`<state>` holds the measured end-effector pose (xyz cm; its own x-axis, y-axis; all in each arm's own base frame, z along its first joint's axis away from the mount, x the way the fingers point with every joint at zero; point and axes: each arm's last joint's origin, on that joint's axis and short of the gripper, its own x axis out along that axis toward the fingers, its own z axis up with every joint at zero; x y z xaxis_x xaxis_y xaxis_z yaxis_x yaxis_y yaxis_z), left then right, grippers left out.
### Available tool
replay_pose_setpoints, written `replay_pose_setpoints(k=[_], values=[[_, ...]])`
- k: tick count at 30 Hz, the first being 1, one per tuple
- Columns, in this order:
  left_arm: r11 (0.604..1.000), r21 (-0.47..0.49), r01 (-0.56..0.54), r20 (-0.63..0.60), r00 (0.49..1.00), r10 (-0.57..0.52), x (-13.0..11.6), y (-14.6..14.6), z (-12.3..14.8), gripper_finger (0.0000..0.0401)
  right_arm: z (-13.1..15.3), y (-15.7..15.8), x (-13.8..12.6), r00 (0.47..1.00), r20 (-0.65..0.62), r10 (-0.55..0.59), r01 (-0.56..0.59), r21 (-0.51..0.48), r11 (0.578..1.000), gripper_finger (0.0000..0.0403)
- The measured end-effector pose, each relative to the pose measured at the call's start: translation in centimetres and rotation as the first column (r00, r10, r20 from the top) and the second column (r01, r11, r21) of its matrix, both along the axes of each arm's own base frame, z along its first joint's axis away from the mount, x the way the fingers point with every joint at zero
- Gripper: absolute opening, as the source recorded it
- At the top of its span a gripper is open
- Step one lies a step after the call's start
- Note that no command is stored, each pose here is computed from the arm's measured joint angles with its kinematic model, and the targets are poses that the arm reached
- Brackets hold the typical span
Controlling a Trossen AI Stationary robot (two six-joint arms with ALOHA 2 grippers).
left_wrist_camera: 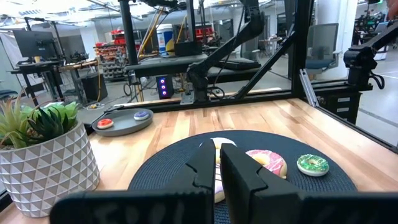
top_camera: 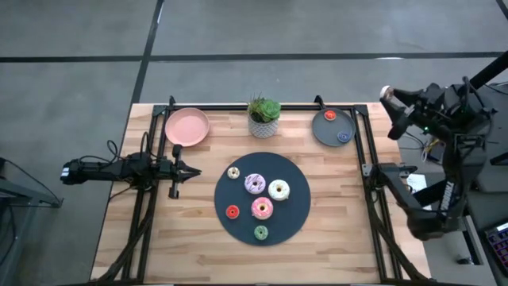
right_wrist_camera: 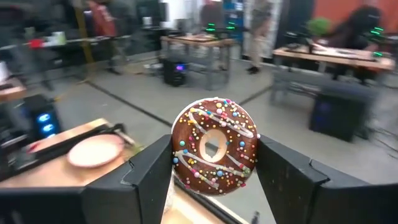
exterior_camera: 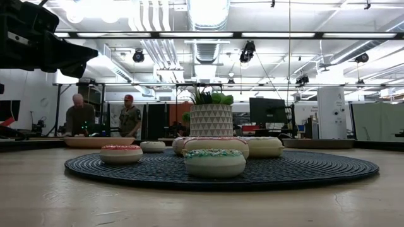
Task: Pick & Place donuts
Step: Put the small brown donut on the gray plate
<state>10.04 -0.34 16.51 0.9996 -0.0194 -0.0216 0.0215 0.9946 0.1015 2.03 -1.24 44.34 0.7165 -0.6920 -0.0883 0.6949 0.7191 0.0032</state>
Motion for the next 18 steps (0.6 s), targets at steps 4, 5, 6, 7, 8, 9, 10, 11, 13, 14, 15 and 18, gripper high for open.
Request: replay_pose_setpoints(k=[4,5,6,7,8,9,10,11,13,14,15,18], values=[[1.0,0.0,0.0,0.0,1.0,0.0,0.0,0.0,0.0,0.0,0.0,0.3,0.1,0.991,-0.041,0.131,-0.133,-0.042,0.99,0.021],[1.0,0.0,0.0,0.0,1.0,0.0,0.0,0.0,0.0,0.0,0.0,0.3,0.2,0.985,-0.052,0.163,-0.166,-0.054,0.985,0.021],[1.0,0.0,0.0,0.0,1.0,0.0,0.0,0.0,0.0,0.0,0.0,0.4,0.2,0.98,-0.062,0.191,-0.195,-0.064,0.979,0.021],[1.0,0.0,0.0,0.0,1.0,0.0,0.0,0.0,0.0,0.0,0.0,0.5,0.2,0.973,-0.073,0.217,-0.222,-0.075,0.972,0.021],[1.0,0.0,0.0,0.0,1.0,0.0,0.0,0.0,0.0,0.0,0.0,0.5,0.2,0.968,-0.081,0.239,-0.246,-0.083,0.966,0.021],[1.0,0.0,0.001,0.0,1.0,-0.001,0.0,0.0,0.0,0.0,0.0,0.5,0.3,0.962,-0.088,0.26,-0.268,-0.087,0.96,0.021],[1.0,0.0,0.001,0.0,1.0,-0.001,0.0,0.0,0.0,0.0,0.0,0.4,0.3,0.957,-0.091,0.277,-0.285,-0.088,0.955,0.021],[1.0,0.0,0.0,0.0,1.0,0.0,0.0,0.0,0.0,0.0,0.0,0.3,0.4,0.952,-0.092,0.293,-0.301,-0.084,0.95,0.021],[1.0,0.0,0.0,0.0,1.0,0.0,0.0,0.0,0.0,0.0,0.0,0.0,0.6,0.941,-0.092,0.325,-0.332,-0.071,0.941,0.021],[1.0,0.0,0.0,0.0,1.0,0.0,0.0,0.0,0.0,0.0,0.0,-0.1,0.7,0.935,-0.091,0.342,-0.348,-0.063,0.935,0.021],[1.0,0.0,0.0,0.0,1.0,0.0,0.0,0.0,0.0,0.0,0.0,-0.3,0.8,0.929,-0.088,0.359,-0.364,-0.052,0.93,0.021],[1.0,0.0,0.0,0.0,1.0,0.0,0.0,0.0,0.0,0.0,0.0,-1.1,1.3,0.911,-0.082,0.403,-0.406,-0.016,0.914,0.021]])
